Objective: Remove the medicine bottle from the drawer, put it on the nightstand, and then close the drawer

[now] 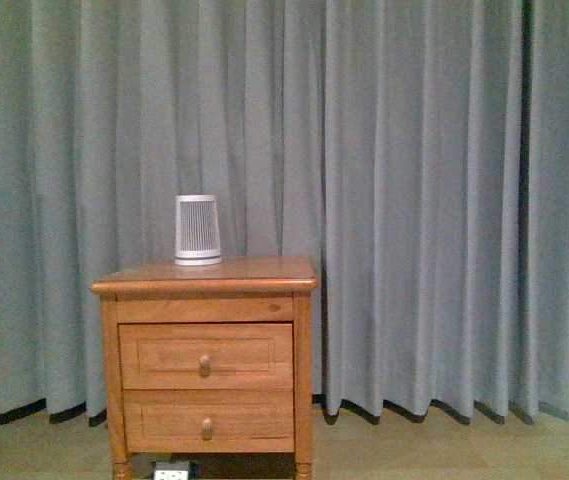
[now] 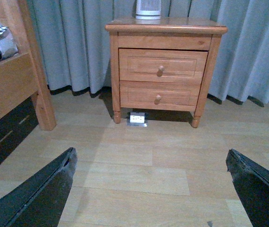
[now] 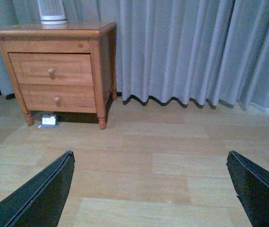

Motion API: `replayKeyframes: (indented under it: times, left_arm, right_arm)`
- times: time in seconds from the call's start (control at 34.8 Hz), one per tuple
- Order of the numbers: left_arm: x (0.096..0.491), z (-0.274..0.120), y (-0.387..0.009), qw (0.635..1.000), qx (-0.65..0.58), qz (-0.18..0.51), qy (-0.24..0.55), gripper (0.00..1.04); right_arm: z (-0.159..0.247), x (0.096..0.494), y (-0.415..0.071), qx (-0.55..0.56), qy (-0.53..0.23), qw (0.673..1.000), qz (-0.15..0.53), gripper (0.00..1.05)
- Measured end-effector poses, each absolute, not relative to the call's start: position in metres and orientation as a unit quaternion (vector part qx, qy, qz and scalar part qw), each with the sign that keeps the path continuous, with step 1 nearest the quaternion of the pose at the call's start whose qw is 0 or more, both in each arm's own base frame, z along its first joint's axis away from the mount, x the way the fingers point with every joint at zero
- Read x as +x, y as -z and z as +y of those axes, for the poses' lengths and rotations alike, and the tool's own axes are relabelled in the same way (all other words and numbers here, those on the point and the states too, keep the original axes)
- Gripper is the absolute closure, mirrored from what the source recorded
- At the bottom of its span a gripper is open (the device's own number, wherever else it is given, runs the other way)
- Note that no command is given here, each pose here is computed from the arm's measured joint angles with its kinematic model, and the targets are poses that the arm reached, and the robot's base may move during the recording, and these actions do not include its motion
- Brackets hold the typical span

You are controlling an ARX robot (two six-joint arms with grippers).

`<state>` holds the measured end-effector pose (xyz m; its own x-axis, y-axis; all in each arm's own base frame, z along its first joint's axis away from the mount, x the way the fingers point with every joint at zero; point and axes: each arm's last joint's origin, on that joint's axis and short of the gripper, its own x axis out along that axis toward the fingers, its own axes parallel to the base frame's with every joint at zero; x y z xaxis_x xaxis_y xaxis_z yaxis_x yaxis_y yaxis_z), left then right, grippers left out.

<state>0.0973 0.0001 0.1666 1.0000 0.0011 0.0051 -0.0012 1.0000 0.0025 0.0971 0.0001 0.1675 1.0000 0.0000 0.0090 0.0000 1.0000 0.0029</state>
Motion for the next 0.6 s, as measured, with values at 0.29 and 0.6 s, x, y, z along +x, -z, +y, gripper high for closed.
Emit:
replayKeyframes:
  times: [0.29, 0.6]
  left_arm:
    - [0.0973, 0.0001, -0.1666, 1.000, 0.001, -0.003, -0.001, 0.07]
    - [0.0973, 0.0001, -0.1666, 1.000, 0.001, -0.003, -0.001, 0.07]
  right_arm:
    - [0.0001, 0.0971, -0.1675, 0.001, 0.000, 1.000, -0.004, 0.07]
    - [0.0001, 0.0971, -0.1675, 0.001, 0.000, 1.000, -0.004, 0.07]
